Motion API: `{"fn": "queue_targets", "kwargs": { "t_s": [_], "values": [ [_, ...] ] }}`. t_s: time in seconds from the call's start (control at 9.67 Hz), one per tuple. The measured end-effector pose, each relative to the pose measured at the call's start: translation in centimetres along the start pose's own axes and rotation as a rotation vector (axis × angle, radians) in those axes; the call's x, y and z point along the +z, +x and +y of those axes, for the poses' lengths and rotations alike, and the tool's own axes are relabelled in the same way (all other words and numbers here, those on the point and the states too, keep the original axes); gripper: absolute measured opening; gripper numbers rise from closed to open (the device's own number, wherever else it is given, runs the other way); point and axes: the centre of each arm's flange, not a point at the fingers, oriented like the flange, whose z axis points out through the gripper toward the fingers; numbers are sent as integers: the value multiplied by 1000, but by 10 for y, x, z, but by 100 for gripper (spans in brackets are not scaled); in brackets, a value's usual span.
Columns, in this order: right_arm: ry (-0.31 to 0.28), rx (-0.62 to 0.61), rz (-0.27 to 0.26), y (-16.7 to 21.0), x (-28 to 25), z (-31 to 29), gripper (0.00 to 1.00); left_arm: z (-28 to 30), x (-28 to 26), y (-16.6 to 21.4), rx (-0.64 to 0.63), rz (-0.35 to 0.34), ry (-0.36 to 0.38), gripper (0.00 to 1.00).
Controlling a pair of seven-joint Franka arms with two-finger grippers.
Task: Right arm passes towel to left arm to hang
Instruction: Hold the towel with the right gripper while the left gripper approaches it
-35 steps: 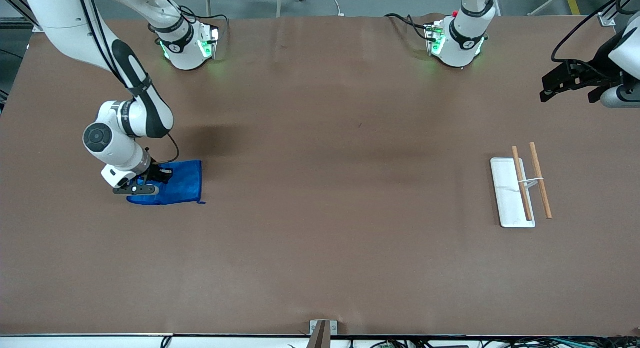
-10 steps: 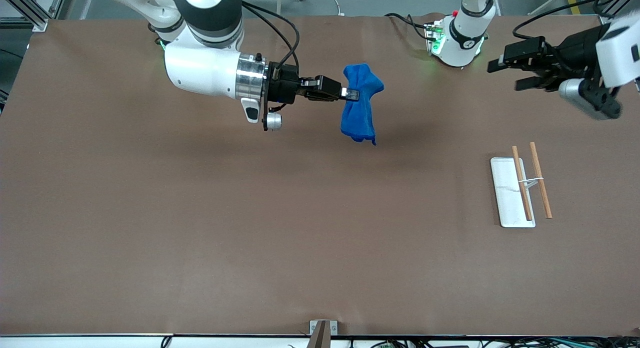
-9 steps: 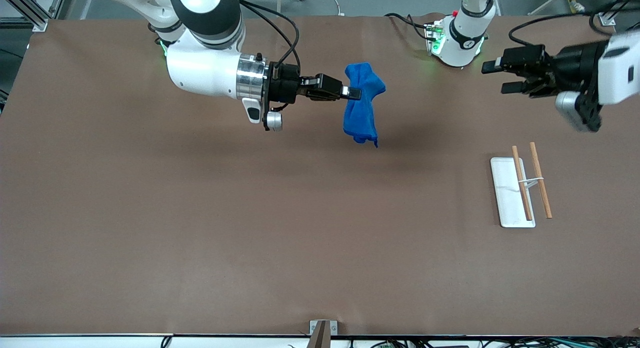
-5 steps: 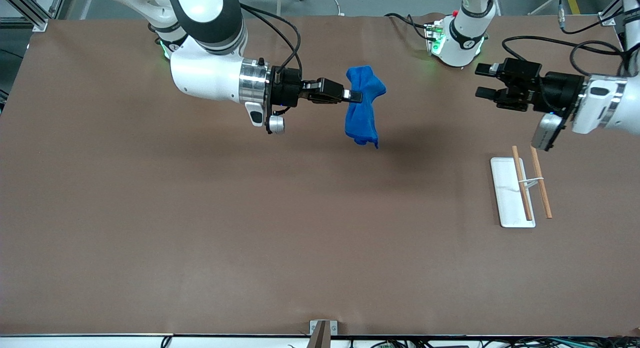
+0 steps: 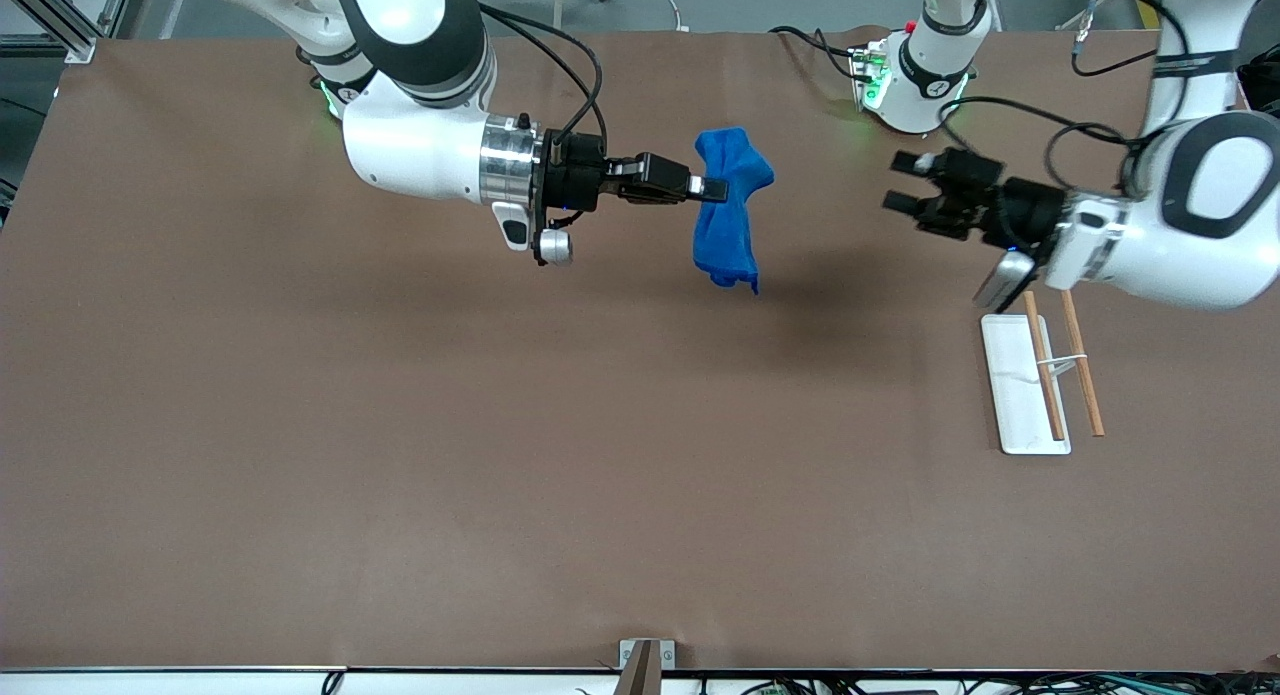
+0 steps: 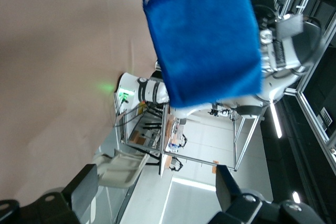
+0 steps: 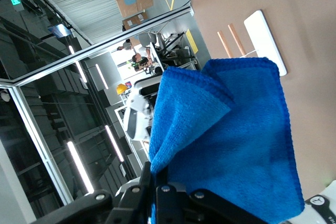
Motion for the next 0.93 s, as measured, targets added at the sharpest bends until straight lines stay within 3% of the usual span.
{"fn": "queue_targets", "kwargs": {
  "t_s": [0.31, 0.62, 0.93],
  "values": [
    [33, 28, -9, -5, 4, -4, 4, -14, 63, 15, 1, 60, -36, 97],
    [43, 31, -10, -5, 4, -7, 4, -1, 66, 23, 11, 200, -151, 96],
    [42, 27, -11, -5, 6, -6, 4, 5, 92, 23, 55, 301, -184, 95]
  ]
}}
